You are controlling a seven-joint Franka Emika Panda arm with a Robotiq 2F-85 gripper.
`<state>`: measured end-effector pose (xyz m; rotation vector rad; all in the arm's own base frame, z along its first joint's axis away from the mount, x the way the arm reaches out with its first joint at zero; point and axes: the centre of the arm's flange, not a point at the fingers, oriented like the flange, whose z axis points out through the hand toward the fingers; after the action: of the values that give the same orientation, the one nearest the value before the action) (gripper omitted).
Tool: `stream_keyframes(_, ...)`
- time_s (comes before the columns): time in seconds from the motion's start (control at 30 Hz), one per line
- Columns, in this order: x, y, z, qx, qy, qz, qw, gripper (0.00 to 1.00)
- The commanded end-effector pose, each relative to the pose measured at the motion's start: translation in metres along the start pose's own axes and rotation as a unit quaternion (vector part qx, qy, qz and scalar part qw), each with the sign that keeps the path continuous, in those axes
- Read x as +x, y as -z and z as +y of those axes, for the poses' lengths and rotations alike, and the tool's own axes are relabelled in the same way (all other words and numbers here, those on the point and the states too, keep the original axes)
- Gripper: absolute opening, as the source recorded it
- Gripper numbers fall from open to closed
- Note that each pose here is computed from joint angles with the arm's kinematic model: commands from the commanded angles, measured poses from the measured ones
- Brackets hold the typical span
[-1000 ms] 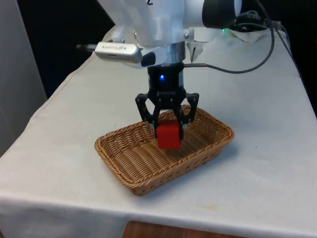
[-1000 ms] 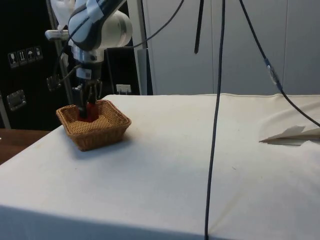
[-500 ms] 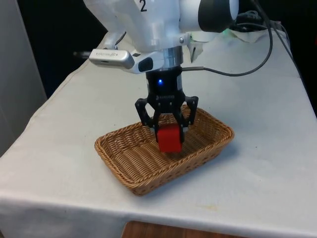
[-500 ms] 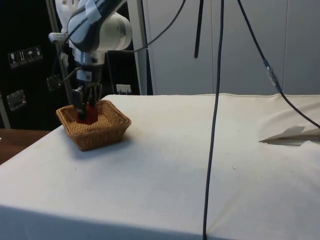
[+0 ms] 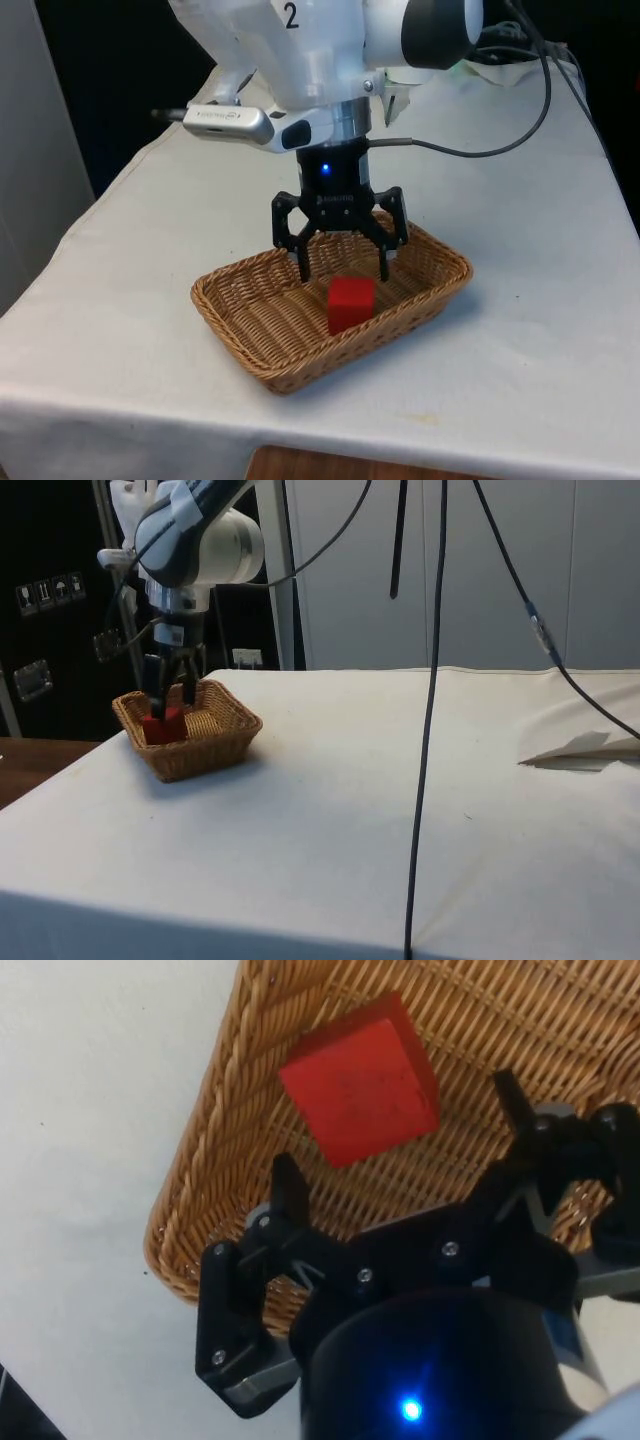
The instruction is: Pick up the cube and place it into the basket.
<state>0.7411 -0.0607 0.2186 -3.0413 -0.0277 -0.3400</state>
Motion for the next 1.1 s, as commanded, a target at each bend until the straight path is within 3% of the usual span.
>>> stream_keyframes(0.0, 0.0, 0.0, -0.001, 0.0, 0.0, 0.0, 1.0, 1.0)
stream_keyframes(0.17, 0.001, -0.001, -0.001, 0.0, -0.001, 0.002, 1.0, 1.0)
stream_keyframes(0.3, -0.001, 0.011, 0.001, 0.0, 0.001, 0.002, 1.0, 1.0)
stream_keyframes(0.33, 0.001, 0.004, 0.001, 0.0, 0.0, 0.002, 1.0, 1.0)
stream_keyframes(0.5, -0.004, 0.029, 0.003, 0.003, 0.001, 0.003, 0.99999, 1.0)
stream_keyframes(0.6, -0.004, 0.031, 0.003, 0.005, 0.001, 0.001, 0.99999, 1.0)
stream_keyframes(1.07, -0.035, 0.071, 0.01, 0.019, 0.003, 0.003, 0.99982, 1.0)
